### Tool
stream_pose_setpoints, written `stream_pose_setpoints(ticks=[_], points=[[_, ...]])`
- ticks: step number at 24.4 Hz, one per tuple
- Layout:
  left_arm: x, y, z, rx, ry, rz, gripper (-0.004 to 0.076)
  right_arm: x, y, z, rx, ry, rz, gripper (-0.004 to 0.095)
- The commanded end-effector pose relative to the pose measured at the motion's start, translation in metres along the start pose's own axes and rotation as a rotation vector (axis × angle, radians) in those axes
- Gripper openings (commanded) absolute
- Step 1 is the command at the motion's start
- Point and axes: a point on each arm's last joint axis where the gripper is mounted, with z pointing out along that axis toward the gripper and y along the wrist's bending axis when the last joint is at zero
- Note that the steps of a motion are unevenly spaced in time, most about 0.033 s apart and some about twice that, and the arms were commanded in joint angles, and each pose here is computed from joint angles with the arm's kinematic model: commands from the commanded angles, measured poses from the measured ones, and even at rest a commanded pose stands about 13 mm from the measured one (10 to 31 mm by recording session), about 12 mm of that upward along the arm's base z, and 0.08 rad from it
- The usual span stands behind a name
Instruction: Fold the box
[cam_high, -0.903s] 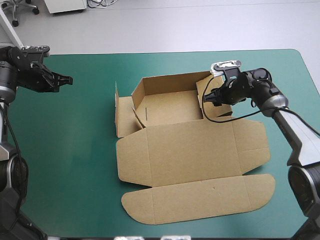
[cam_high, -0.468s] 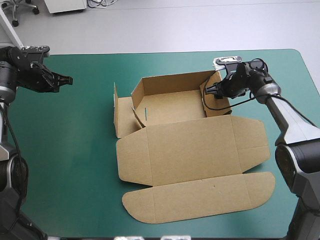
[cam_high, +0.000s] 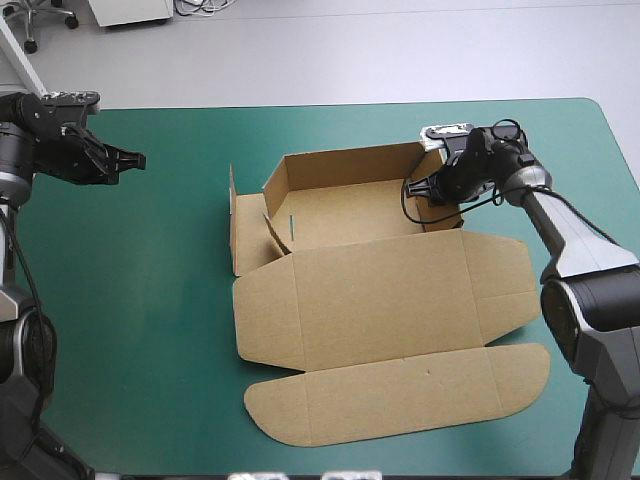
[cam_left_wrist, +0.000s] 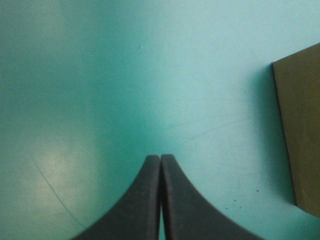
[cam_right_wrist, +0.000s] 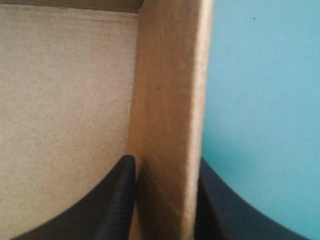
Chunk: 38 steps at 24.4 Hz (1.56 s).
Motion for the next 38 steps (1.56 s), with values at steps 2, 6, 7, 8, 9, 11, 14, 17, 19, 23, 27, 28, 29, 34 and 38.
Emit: stream_pose_setpoints(ticks=[2,6,7,8,9,11,14,17,19,23,27,28,29,34,38], points=[[-0.005,-0.004,-0.028,-0.003,-0.103,0.0,-0.001,-0.014,0.0,-0.032,0.004,-0.114,-0.014,0.0076],[-0.005,-0.004,-0.028,-0.003,-0.101,0.0,-0.001,-0.014,0.0,-0.032,0.004,-0.123,-0.015,-0.0017],[-0.005,-0.004,-0.028,-0.003,-0.099,0.0,-0.001,-0.014,0.0,-0.032,0.004,-0.125,-0.015,-0.0017],[-0.005,-0.004,-0.028,-0.002,-0.099,0.0,-0.001,-0.015,0.0,-0.032,0.004,-0.127,-0.015,-0.0017],[-0.005,-0.004,-0.028,-0.002,-0.097,0.0,-0.001,-0.015,0.0,-0.032,0.005,-0.128,-0.015,-0.0017],[-0.004,-0.004,-0.028,-0.002,-0.095,0.0,-0.001,-0.015,0.0,-0.032,0.005,-0.128,-0.015,-0.0017],[-0.004,-0.004,-0.028,-0.002,-0.095,0.0,-0.001,-0.014,0.0,-0.032,0.003,-0.124,-0.002,-0.0017],[-0.004,-0.004,-0.028,-0.001,-0.093,-0.002,-0.001,-0.014,0.001,-0.032,-0.007,-0.125,0.019,-0.0017],[-0.004,-0.004,-0.028,-0.002,-0.095,0.0,-0.001,-0.015,0.002,-0.033,-0.021,-0.13,0.033,-0.0017],[-0.007,-0.004,-0.029,-0.009,-0.127,0.0,-0.001,-0.022,0.003,-0.051,-0.024,-0.203,0.045,-0.0017],[-0.01,-0.003,-0.03,-0.015,-0.158,0.0,-0.001,-0.039,0.0,-0.091,-0.032,-0.32,0.054,-0.0017],[-0.011,-0.002,-0.03,-0.021,-0.167,-0.001,-0.001,-0.043,-0.002,-0.101,-0.049,-0.345,0.065,-0.0017],[-0.011,-0.001,-0.029,-0.025,-0.172,-0.003,-0.001,-0.047,-0.006,-0.112,-0.065,-0.367,0.071,-0.0017],[-0.013,0.019,-0.034,0.018,-0.244,-0.101,-0.001,-0.061,-0.019,-0.157,-0.109,-0.469,0.103,-0.0017],[-0.014,0.029,-0.036,0.044,-0.283,-0.152,-0.001,-0.064,-0.017,-0.175,-0.154,-0.504,0.101,-0.0017]])
